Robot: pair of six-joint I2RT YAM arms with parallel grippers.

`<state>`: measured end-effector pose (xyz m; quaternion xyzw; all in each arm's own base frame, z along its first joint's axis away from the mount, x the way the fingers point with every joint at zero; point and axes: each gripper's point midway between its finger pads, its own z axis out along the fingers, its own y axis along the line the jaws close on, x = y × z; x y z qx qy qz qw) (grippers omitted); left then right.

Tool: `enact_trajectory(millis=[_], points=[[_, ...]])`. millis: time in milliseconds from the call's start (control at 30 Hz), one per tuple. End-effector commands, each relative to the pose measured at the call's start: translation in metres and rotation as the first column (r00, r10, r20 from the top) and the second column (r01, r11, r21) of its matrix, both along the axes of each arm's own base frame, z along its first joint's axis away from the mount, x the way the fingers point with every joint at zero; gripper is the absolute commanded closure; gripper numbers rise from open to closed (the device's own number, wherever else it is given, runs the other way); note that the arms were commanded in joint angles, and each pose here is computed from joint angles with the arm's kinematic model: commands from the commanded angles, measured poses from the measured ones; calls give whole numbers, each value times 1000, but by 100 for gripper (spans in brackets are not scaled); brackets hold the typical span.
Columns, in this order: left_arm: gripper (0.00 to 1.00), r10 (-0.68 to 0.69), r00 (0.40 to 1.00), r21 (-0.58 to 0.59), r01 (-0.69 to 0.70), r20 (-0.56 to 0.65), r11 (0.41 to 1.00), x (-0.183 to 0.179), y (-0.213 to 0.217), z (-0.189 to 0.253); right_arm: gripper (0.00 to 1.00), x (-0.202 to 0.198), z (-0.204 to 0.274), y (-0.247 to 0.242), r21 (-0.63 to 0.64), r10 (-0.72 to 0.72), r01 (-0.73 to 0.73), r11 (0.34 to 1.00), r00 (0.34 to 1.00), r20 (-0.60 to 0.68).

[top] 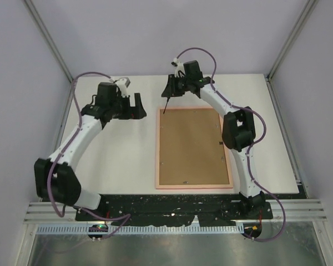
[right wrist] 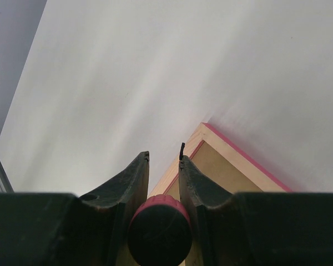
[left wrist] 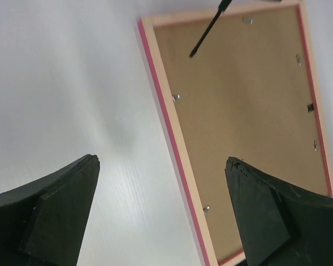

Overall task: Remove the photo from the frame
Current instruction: Release the photo frame item from the photo frame.

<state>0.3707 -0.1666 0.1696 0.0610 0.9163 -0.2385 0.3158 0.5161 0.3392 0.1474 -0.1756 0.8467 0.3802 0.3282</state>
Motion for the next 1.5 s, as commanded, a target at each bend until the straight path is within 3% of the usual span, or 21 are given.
enact_trajectory(millis=[0,167,333,500,733,1467], points=[[0,98,949,80,-128,301,989,29,31,45,92,-2,69,-5,40,6,-12,999,990,142],[0,-14,998,40,11,61,999,29,1,-1,92,-1,64,-6,41,-1,-4,999,992,126],[23,-56,993,-107,45,-102,993,27,-29,-56,92,0,58,-5,29,-3,-1,1000,992,125],[45,-62,973,-179,22,-223,984,22,-43,-91,92,2,50,-4,34,-4,1,999,995,102],[52,-141,950,-285,59,-279,957,10,-68,-104,92,3,34,5,26,2,-4,1000,997,72],[65,-100,927,-194,30,-362,980,6,-70,-131,92,-12,-6,25,-8,56,-56,998,998,0]])
